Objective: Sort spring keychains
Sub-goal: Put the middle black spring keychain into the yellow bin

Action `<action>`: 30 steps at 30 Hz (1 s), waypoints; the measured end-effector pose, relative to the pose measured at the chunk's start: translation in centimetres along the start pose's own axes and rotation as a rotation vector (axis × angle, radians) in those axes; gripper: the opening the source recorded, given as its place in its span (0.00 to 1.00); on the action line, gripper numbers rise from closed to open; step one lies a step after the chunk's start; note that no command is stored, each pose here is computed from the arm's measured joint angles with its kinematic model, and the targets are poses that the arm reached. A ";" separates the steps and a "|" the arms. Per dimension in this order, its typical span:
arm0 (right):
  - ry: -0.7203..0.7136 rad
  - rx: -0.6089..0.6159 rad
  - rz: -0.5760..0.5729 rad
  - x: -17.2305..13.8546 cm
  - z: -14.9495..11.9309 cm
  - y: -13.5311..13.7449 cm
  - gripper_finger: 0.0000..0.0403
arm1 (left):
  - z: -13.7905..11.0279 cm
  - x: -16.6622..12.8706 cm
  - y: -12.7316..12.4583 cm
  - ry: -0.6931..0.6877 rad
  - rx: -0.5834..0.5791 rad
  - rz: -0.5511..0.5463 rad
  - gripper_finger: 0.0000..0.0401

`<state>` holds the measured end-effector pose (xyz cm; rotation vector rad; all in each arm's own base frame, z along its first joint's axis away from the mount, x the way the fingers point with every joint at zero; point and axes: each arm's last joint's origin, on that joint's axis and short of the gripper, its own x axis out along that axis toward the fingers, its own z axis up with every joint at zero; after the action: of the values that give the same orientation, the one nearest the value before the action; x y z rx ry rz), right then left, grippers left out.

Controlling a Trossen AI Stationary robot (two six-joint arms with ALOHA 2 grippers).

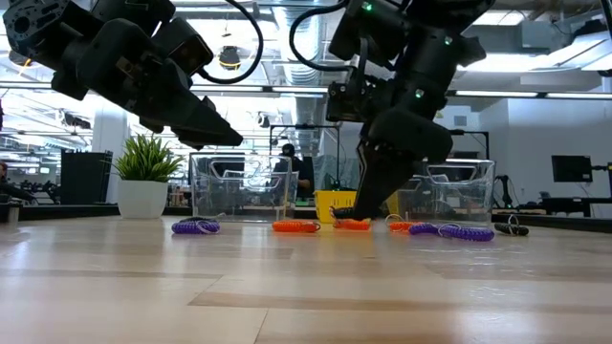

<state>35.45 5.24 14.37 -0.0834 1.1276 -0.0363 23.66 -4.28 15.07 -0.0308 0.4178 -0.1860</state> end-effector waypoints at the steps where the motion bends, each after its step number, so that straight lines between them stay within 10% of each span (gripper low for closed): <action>1: 0.006 -0.001 -0.005 -0.1 0.0 0.0 0.07 | 0.0 0.0 0.0 0.000 -0.004 0.000 0.43; 15: 0.085 -0.058 -0.136 -4.4 4.5 -4.4 0.07 | 0.0 0.0 0.0 0.000 -0.050 0.000 0.43; 30: -0.016 0.158 -0.304 -7.9 6.2 -18.4 0.07 | 0.0 0.0 0.0 0.000 -0.050 0.000 0.43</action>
<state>37.91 -12.20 25.67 -0.1136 1.0845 -0.3942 23.66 -4.29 15.07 -0.0802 0.4220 -0.1758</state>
